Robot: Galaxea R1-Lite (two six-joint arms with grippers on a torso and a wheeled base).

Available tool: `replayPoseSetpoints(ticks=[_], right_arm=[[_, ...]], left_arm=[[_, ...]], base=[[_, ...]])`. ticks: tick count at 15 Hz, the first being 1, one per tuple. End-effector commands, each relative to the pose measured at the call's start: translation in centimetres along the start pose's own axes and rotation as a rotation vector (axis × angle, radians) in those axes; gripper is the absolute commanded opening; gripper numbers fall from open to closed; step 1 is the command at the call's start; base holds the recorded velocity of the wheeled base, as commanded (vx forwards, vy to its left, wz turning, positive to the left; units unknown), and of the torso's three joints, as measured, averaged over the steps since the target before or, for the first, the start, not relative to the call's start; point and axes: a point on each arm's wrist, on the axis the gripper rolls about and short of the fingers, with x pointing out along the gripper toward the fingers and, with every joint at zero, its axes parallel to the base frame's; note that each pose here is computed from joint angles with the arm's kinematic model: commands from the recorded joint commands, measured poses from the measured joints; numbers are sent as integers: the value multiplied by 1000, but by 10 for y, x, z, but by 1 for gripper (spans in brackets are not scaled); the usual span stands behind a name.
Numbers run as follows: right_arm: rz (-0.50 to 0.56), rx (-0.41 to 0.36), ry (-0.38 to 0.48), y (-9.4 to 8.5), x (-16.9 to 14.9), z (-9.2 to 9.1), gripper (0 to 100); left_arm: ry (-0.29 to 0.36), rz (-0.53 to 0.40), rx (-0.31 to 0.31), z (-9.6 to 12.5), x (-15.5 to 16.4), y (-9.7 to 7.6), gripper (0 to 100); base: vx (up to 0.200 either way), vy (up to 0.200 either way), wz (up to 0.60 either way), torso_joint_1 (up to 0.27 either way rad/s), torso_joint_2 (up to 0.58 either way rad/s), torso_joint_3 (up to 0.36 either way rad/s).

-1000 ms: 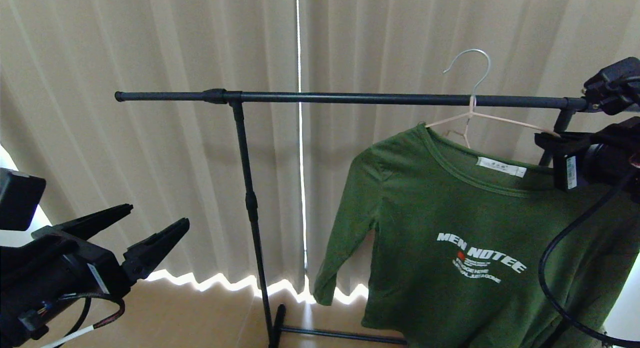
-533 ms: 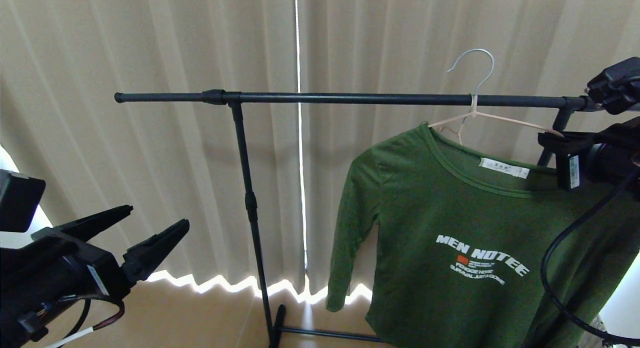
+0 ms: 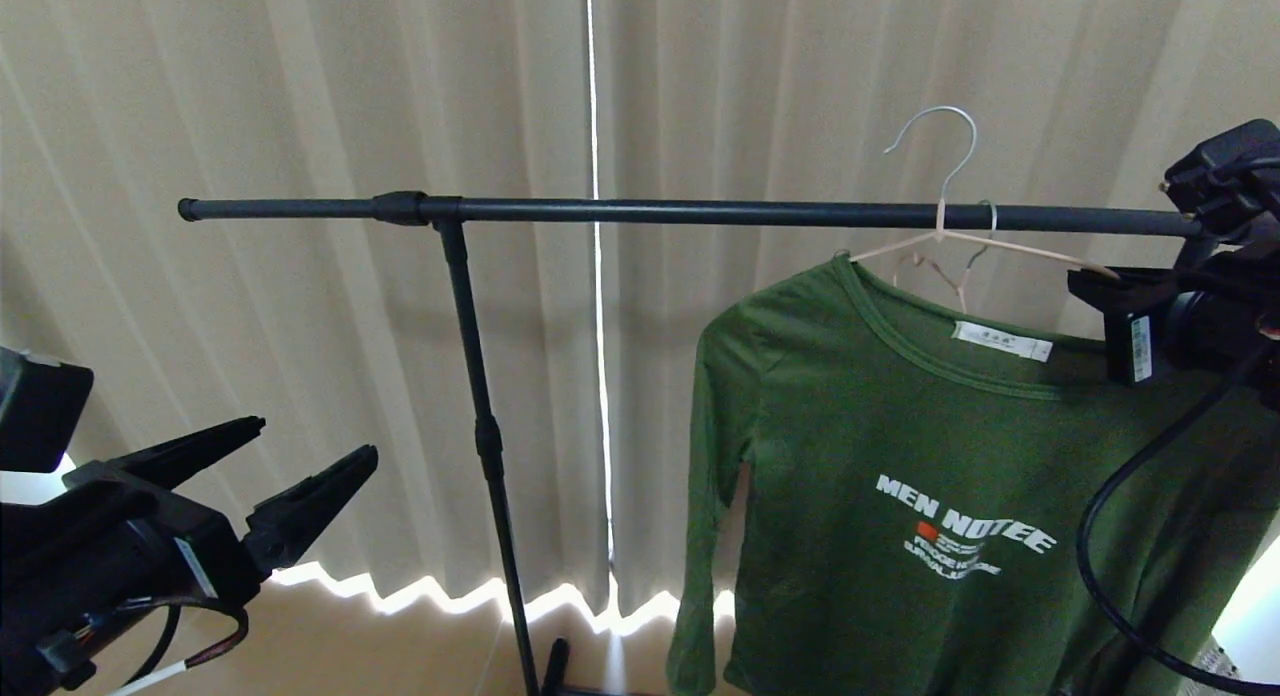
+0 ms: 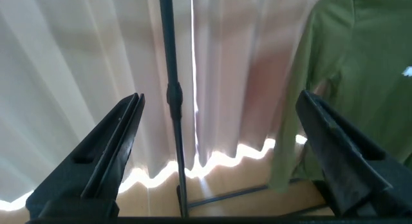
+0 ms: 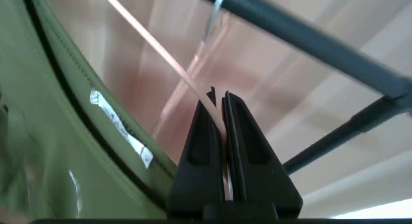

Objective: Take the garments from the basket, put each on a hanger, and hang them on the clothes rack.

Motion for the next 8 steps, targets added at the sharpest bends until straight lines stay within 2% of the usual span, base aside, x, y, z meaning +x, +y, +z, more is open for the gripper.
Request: replayPoseSetpoints(ticks=[1,6,8], right_arm=[[4,-3,14,2,6,-1,0],[30,-15,26,14,31,7,0],[13,-27,57,26,52,9,0]], left_arm=[[-1,0,1,0,0,0,100],[-13,0,13,1,-3,0,100],[-16,3,15,2,-3,0,100]], base=[[0,0,0,0,0,0],[0,0,0,0,0,0],[0,0,0,0,0,0]])
